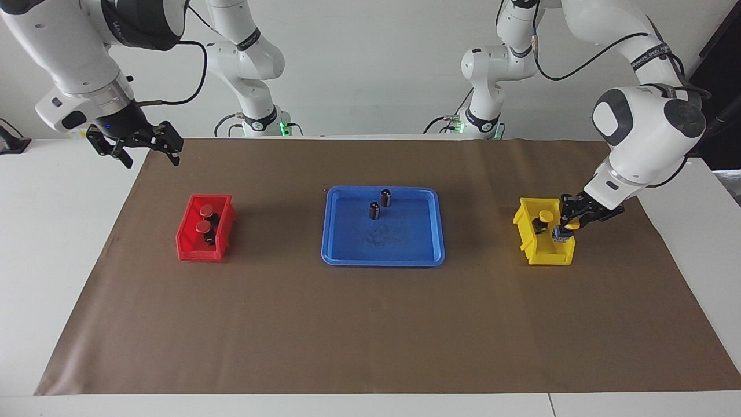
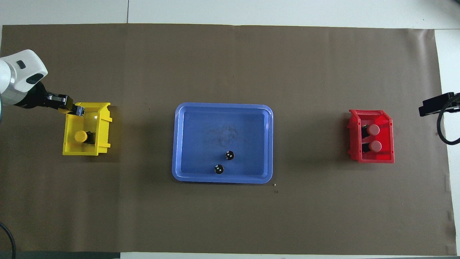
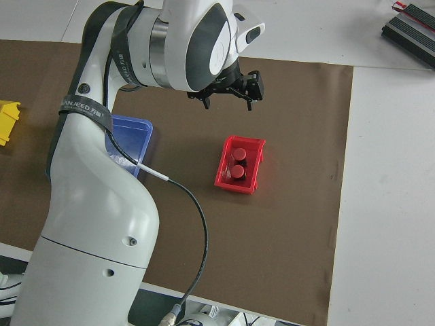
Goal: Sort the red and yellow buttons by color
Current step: 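Release the yellow button into the yellow bin and hold the left gripper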
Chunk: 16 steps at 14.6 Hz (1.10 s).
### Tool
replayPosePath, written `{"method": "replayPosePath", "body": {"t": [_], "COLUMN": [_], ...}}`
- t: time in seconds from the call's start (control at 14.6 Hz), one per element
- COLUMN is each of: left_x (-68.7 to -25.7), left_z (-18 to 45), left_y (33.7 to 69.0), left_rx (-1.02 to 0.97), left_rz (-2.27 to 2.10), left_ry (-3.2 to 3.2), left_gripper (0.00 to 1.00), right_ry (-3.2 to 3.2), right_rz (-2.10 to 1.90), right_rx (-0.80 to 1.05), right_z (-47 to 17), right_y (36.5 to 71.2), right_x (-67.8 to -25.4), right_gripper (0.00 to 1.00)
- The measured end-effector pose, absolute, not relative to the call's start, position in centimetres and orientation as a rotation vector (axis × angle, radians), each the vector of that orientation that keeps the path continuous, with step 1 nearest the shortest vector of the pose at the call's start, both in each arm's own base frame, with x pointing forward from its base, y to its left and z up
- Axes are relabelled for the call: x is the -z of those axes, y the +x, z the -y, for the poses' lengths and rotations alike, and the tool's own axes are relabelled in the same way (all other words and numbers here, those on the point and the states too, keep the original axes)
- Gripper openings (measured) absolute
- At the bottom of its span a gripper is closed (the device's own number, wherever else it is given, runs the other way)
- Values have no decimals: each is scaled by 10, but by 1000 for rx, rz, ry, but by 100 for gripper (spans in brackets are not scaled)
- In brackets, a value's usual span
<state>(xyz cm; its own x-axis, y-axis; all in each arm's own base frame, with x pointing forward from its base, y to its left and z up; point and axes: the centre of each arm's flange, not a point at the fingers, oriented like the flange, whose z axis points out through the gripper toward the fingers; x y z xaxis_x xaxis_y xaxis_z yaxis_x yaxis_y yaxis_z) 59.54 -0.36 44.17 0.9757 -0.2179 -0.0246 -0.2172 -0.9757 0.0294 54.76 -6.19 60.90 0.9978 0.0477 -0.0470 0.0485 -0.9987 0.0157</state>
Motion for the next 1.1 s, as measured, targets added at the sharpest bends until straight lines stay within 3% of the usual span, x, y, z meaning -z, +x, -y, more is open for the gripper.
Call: {"method": "replayPosePath", "body": {"t": [0.62, 1.1], "left_x": [-366, -381], "left_z": [6, 9], "left_y": [577, 584], "left_rx": [-44, -65], "left_rz": [346, 355], "left_ry": [3108, 3108], "left_gripper": [41, 45], "right_ry": [3123, 3123], "right_rz": [-72, -72], "right_rx": [78, 78], "right_z": [63, 63], "right_y": [547, 547], "right_x": [-609, -609], "right_gripper": [100, 100]}}
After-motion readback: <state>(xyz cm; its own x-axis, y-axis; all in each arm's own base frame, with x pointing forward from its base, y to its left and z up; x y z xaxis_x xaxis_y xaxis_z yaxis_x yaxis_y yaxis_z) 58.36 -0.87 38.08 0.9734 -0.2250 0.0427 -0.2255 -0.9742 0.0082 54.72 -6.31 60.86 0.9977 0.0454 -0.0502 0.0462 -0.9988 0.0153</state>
